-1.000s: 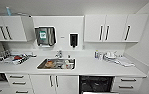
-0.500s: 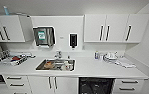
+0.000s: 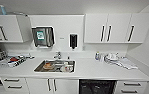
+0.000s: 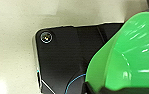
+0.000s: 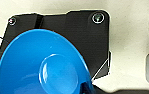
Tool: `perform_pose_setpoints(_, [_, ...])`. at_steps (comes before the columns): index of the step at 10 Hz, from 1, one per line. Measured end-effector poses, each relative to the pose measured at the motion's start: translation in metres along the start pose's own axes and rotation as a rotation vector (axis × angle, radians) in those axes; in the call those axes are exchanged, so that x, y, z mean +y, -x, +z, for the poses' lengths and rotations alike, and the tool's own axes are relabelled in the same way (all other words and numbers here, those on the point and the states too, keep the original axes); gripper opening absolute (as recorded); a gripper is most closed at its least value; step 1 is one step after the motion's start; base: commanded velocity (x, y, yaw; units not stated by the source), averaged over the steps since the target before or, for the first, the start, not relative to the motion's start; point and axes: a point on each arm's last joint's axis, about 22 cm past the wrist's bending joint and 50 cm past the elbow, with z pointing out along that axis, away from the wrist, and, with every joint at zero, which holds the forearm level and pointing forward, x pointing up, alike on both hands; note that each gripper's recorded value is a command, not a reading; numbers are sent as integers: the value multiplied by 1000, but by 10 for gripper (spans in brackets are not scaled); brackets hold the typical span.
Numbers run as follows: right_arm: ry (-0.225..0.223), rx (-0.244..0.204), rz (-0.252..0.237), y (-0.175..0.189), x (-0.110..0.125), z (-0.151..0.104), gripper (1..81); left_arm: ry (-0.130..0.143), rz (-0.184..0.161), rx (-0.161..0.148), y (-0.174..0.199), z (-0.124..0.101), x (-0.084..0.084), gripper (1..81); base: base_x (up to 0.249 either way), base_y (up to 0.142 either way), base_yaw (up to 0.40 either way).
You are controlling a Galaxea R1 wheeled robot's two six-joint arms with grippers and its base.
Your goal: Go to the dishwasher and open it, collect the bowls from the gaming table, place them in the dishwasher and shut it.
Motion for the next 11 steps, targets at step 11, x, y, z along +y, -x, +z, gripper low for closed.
perform_pose_setpoints(11, [-1, 2, 1, -3, 0, 0, 10, 2, 1, 0, -3, 1, 2, 10, 81, 0, 0])
